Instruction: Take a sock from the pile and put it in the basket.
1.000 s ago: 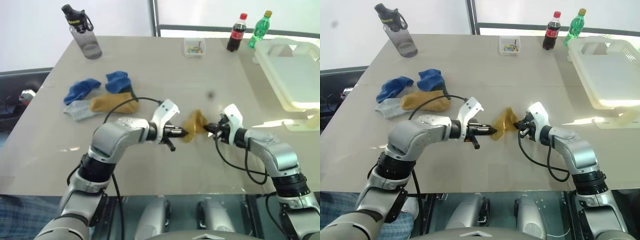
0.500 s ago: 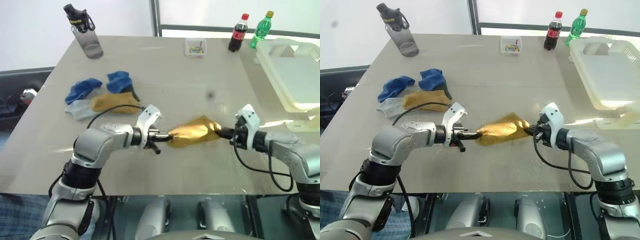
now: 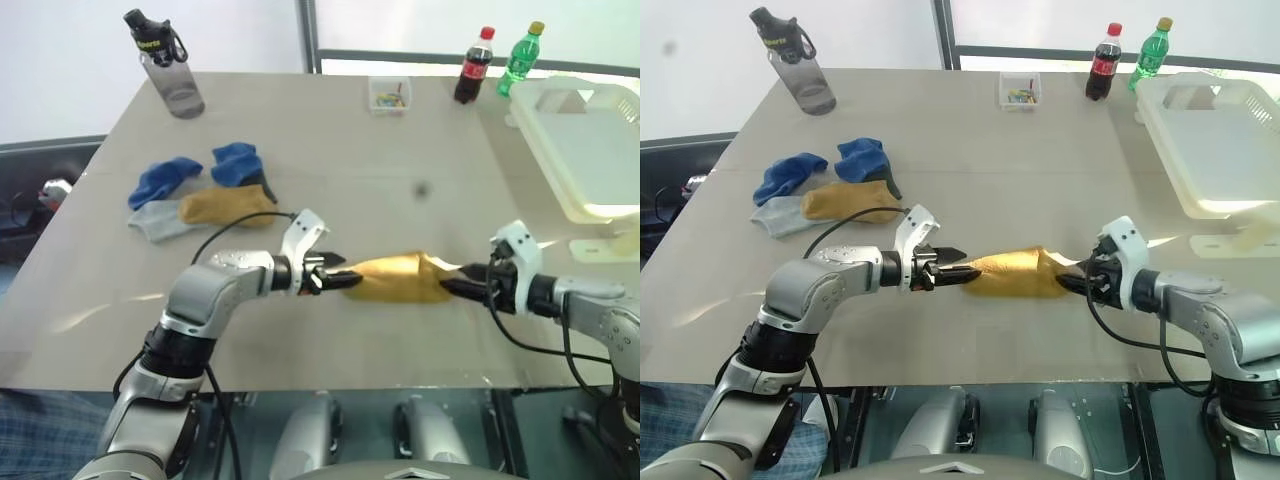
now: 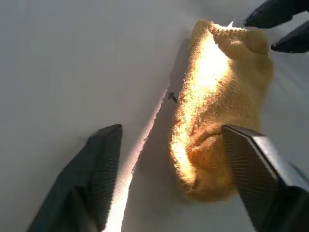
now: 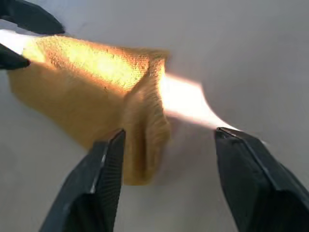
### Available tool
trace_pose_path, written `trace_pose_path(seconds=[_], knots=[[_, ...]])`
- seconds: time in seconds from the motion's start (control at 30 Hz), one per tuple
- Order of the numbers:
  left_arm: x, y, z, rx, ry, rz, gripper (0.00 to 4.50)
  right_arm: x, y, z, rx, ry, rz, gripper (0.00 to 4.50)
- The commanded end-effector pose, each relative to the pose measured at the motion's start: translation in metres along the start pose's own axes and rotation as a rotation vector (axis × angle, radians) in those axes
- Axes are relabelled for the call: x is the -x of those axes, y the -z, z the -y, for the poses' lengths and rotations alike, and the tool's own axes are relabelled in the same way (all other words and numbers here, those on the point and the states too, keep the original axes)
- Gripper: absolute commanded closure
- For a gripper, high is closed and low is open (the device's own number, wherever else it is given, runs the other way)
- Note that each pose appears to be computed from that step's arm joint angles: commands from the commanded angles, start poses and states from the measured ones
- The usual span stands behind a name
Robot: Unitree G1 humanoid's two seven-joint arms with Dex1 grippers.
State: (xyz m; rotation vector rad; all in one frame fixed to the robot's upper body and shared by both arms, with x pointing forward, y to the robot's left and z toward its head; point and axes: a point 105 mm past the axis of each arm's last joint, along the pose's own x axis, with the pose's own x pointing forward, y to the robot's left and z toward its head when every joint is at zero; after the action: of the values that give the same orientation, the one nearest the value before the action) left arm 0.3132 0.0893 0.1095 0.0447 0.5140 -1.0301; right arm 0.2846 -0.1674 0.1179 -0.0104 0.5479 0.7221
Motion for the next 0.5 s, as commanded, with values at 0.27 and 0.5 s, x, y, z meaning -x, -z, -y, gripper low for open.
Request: trace_pose_path(seconds=[0.27, 0.5], knots=[[0.031, -0.022, -0.011, -0.144, -0.078, 0.097, 0.68, 0.032, -0.042, -0.010, 0.208, -0.080, 0.206, 1.68], [0.059, -0.025, -0.050, -0.323, -0.366, 0.075, 0.68, 0.061, -0.067, -0.037, 0.423, -0.223, 0.467, 1.68]])
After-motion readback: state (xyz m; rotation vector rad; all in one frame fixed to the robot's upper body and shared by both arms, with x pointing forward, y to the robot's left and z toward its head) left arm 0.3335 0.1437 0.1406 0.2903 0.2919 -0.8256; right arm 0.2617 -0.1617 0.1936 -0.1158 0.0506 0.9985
